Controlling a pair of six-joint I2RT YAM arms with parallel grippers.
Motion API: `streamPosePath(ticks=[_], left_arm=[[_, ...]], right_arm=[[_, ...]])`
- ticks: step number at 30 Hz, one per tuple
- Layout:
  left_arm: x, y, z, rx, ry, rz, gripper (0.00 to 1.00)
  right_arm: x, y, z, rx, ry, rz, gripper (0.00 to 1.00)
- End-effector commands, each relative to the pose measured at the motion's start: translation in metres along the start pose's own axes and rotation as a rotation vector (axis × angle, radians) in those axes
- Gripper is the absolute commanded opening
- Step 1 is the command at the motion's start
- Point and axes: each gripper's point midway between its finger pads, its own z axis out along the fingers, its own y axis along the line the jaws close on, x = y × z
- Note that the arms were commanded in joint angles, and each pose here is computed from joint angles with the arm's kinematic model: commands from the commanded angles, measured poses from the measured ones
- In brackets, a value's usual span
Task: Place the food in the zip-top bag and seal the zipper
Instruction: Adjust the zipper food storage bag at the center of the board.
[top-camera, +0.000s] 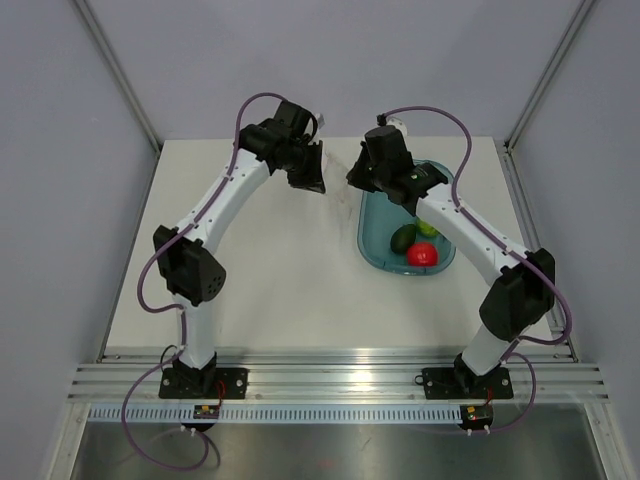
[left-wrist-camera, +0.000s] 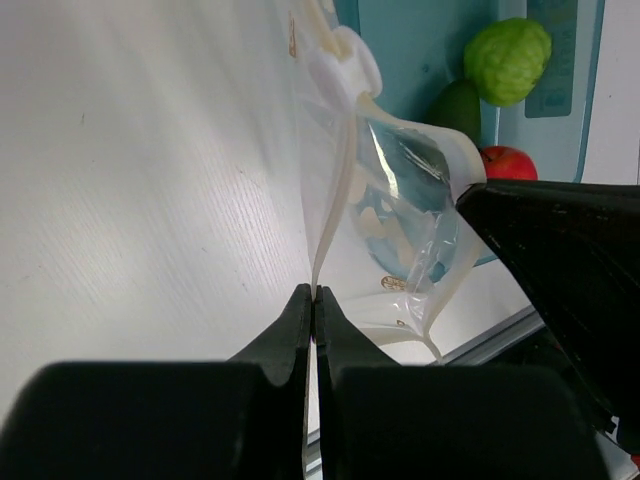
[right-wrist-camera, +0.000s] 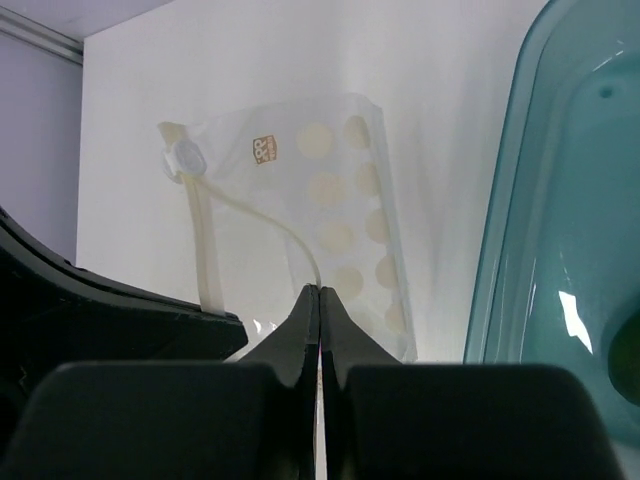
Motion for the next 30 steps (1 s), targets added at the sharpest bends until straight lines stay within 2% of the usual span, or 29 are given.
streamPosePath(ticks=[1, 3, 4, 7, 9, 14, 18, 21, 24, 26, 29, 30], left_arm=[[-0.003, 0.015, -0.010, -0.078, -0.017, 0.018, 0.00], [0.006, 0.017, -0.002, -0.061, -0.001, 0.005, 0.00], [-0.002, 0.011, -0.005, -0.035, -0.049, 0.010, 0.00], [0.009, 0.004, 0.007, 0.038, -0.033, -0.003, 0.00], [0.015, 0.003, 0.015, 0.063, -0.010, -0.010, 0.00], [0.023, 0.013, 0.027, 0.035, 0.030, -0.016, 0.00], [0.020, 0.002, 0.024, 0.089, 0.024, 0.005, 0.00], [0.030, -0.017, 0.031, 0.141, 0.077, 0.032, 0.00], [0.058, -0.021, 0.054, 0.116, 0.175, 0.050, 0.00], [0.068, -0.022, 0.063, 0.111, 0.198, 0.052, 0.00], [0.075, -0.026, 0.067, 0.122, 0.210, 0.056, 0.00], [0.074, -0.027, 0.068, 0.124, 0.206, 0.059, 0.00]], right_arm=[[-0.021, 0.032, -0.022, -0.128, -0.062, 0.004, 0.00], [-0.001, 0.026, -0.011, -0.121, -0.030, 0.010, 0.00], [0.009, 0.024, -0.006, -0.118, -0.002, 0.030, 0.00], [0.040, 0.018, 0.007, -0.129, 0.062, 0.080, 0.00], [0.046, 0.019, 0.010, -0.143, 0.067, 0.104, 0.00], [0.061, -0.017, 0.023, 0.035, 0.083, 0.112, 0.00], [0.074, -0.041, 0.024, 0.132, 0.104, 0.098, 0.00], [0.086, -0.059, 0.028, 0.208, 0.122, 0.103, 0.00], [0.099, -0.078, 0.027, 0.267, 0.119, 0.125, 0.00], [0.105, -0.082, 0.023, 0.265, 0.125, 0.130, 0.04], [0.108, -0.074, 0.019, 0.209, 0.147, 0.118, 0.19], [0.106, -0.071, 0.018, 0.192, 0.146, 0.121, 0.27]])
